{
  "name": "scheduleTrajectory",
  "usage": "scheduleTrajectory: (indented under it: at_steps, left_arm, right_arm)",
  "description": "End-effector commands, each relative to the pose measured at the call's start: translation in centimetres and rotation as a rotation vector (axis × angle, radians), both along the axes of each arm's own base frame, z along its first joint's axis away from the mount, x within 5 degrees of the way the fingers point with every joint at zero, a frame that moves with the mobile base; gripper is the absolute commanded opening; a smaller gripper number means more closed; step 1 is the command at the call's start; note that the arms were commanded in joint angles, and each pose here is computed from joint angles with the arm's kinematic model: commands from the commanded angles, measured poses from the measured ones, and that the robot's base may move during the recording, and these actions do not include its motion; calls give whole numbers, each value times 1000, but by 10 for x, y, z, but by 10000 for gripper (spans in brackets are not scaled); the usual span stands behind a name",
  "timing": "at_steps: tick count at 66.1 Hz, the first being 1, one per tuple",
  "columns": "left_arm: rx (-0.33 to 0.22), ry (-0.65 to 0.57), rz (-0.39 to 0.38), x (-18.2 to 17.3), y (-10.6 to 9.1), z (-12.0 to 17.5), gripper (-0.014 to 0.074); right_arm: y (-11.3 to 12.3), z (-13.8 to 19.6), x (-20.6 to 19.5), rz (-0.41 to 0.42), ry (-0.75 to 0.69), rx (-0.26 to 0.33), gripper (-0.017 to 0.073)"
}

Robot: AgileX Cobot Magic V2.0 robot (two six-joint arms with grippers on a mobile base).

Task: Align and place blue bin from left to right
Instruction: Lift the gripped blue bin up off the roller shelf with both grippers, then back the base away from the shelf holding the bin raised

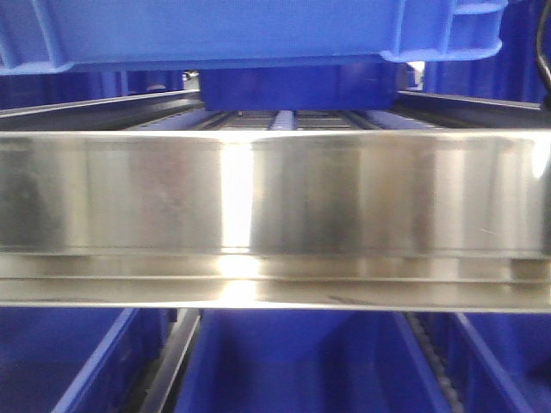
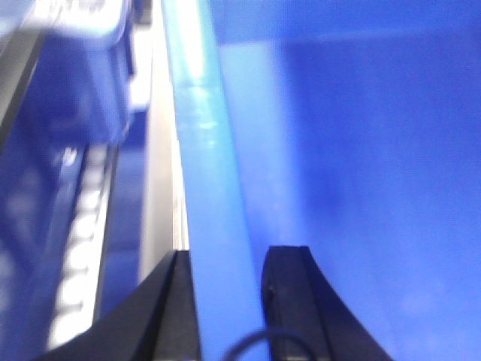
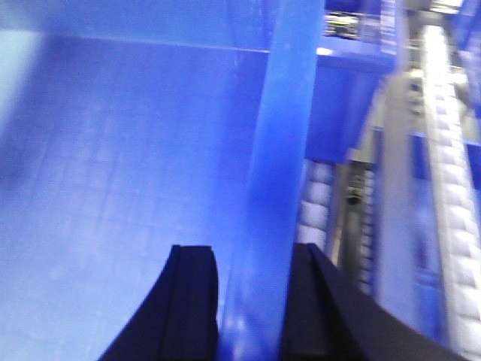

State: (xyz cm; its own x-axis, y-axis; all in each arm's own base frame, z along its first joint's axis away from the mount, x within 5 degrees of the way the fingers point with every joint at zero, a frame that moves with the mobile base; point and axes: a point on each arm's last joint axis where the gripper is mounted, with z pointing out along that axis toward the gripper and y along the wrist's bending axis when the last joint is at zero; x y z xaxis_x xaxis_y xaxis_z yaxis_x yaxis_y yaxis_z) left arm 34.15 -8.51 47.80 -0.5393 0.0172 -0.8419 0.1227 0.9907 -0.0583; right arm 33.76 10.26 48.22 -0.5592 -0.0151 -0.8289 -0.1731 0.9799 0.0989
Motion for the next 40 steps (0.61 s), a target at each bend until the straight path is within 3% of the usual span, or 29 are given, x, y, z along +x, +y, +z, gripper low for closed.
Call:
scheduleTrajectory:
  at_steps: [1, 40]
  left_arm:
    - [-51, -155, -38, -5, -4, 22, -111]
    - [-52, -159, -38, -5, -4, 23, -111]
  right_arm:
    - [1, 19, -6, 25, -120, 46, -153]
    - [1, 19, -6, 25, -120, 46, -153]
